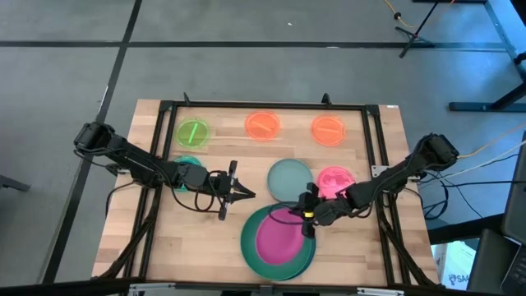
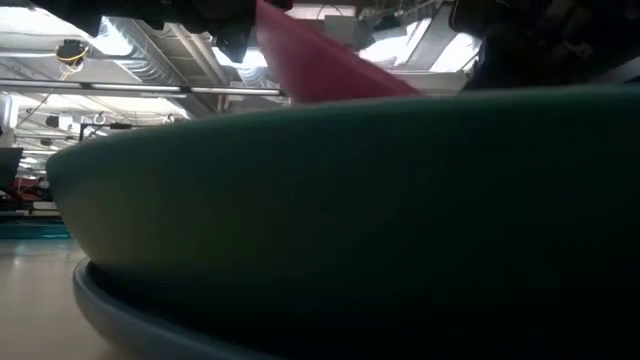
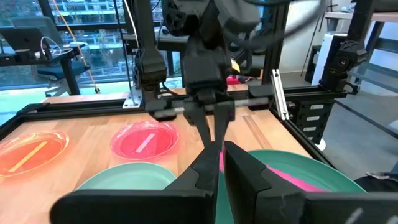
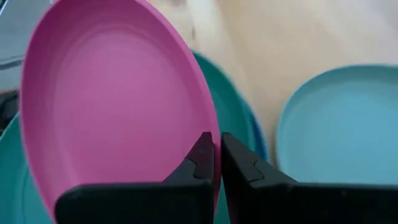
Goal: Stack plastic plates
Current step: Stack the pink plate on top of the green plate, then stack the gray plate on top of the pink plate
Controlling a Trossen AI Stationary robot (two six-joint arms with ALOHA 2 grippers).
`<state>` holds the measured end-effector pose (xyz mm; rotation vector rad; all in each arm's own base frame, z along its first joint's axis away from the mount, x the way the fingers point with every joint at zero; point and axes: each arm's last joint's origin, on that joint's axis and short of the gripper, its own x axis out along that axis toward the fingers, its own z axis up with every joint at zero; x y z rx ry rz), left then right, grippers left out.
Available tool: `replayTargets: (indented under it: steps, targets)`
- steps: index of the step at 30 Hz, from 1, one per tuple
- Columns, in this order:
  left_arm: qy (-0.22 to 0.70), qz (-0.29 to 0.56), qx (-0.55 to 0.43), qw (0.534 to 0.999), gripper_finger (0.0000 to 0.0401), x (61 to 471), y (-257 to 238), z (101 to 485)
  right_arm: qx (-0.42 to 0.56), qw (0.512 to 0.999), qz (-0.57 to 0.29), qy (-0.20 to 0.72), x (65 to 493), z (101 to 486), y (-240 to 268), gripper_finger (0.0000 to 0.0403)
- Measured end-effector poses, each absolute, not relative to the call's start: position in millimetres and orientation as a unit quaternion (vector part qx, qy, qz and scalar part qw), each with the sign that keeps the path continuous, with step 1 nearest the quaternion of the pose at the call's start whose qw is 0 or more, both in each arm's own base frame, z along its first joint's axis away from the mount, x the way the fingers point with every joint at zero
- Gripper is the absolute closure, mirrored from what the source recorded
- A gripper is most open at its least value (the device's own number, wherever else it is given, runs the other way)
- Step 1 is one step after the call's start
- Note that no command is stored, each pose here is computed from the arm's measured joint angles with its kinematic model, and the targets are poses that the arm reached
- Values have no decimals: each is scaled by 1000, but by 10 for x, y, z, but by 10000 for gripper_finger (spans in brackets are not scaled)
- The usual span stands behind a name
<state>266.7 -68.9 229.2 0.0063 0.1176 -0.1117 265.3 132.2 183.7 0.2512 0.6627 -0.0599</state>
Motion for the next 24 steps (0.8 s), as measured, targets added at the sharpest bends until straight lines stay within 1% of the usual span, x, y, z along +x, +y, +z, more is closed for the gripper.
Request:
replayTargets:
  steps: [7,9,11,18,21,24]
  targets:
    - [59,-56,3,997,383,2666,-688,2290,126,932,-14,340,2729,1669,1376,397]
    - [59,-56,3,997,383,2667,-688,2290,125,931,-15,342,2733,1650,1378,390]
    - [59,-56,3,997,383,2667,-688,2290,124,931,-16,342,2733,1647,1378,375]
    - [59,-56,3,997,383,2667,-688,2290,112,935,-25,337,2737,1650,1366,302]
    - [59,-56,3,997,383,2666,-689,2290,88,936,-2,342,2720,1690,1370,283]
    - [59,-56,3,997,383,2666,-689,2290,72,936,7,344,2690,1857,1359,277]
